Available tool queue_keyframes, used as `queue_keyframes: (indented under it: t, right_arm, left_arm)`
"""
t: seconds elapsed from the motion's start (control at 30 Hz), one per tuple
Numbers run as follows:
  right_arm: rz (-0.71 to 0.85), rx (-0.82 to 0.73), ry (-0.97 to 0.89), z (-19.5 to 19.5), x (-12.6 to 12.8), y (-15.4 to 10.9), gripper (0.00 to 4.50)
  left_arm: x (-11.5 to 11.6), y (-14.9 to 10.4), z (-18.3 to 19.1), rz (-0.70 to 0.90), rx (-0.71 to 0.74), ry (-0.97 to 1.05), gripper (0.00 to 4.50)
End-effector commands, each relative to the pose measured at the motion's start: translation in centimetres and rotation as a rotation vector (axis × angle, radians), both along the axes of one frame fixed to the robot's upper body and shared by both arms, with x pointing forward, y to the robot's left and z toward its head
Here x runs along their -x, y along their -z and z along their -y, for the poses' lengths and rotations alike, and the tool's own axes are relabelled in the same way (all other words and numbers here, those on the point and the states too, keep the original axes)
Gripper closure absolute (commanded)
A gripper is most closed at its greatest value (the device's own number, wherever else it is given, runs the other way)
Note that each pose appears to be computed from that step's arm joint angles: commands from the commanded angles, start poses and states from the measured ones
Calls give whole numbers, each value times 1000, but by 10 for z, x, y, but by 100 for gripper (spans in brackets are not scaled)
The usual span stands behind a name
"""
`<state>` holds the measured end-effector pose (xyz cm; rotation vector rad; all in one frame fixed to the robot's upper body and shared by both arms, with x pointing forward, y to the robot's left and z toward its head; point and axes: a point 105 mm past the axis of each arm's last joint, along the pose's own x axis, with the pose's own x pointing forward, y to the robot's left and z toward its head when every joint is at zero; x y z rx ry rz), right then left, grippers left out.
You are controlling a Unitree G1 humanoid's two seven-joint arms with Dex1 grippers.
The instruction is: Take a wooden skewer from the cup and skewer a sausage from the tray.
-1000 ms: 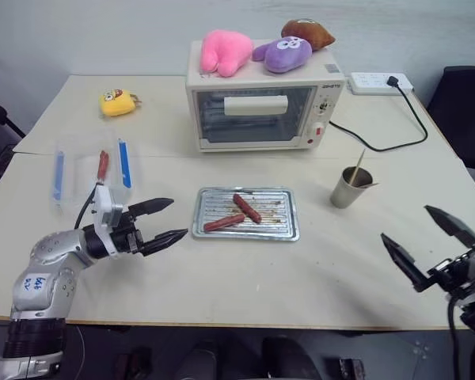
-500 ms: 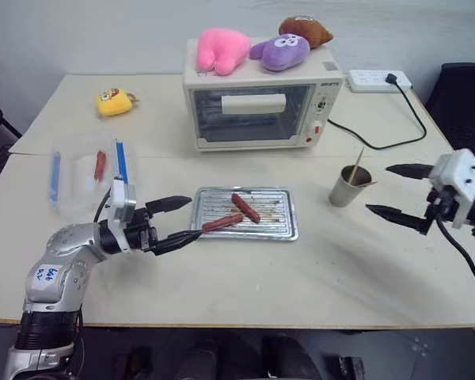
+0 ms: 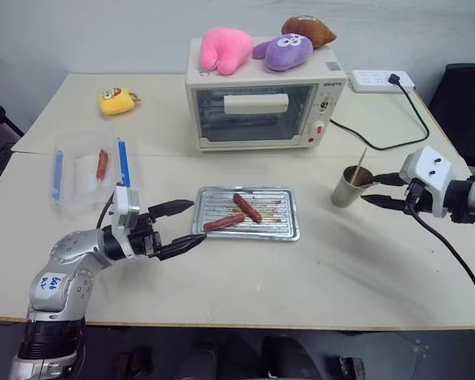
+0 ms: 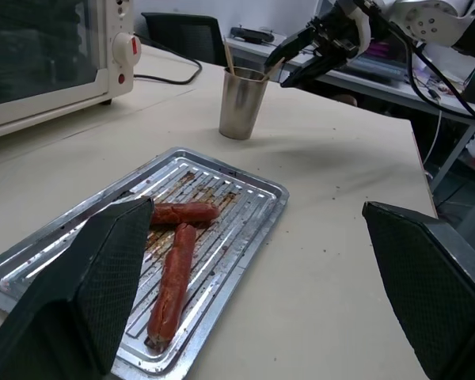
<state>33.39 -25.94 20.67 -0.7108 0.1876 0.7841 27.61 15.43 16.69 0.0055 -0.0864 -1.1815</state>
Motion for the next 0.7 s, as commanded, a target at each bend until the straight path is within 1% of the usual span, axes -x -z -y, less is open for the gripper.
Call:
queue_keyframes:
  t: [0.03, 0.13, 0.17, 0.3, 0.4, 0.47, 0.57, 0.6, 0.63, 0.7]
  right_arm:
    - [56, -8, -1, 1, -2, -14, 354]
    - [69, -18, -2, 0, -2, -19, 436]
    - [71, -23, 1, 1, -2, -21, 447]
    - [81, -18, 12, 5, 0, -28, 447]
    - [116, -30, -16, 9, 8, -52, 447]
    - [115, -45, -56, 8, 16, -62, 447]
    - [96, -161, -175, 2, 42, -94, 447]
    - [109, -239, -199, 1, 50, -112, 447]
    - [116, -300, -212, 0, 56, -125, 447]
    - [93, -417, -235, -3, 66, -140, 447]
  left_arm:
    - [2, -7, 4, 40, -2, 2, 0]
    - [2, -7, 4, 40, -1, 1, 0]
    - [2, -6, 5, 40, -1, 1, 0]
    - [0, -5, 6, 39, -1, 2, 0]
    - [-2, -6, 7, 44, 3, 4, 0]
    - [-3, -5, 8, 44, 4, 8, 0]
    - [-2, -4, 8, 26, 10, 28, 0]
    - [0, -4, 10, 15, 11, 44, 0]
    - [1, -3, 11, 2, 13, 61, 0]
    - [2, -2, 14, -38, 28, 83, 0]
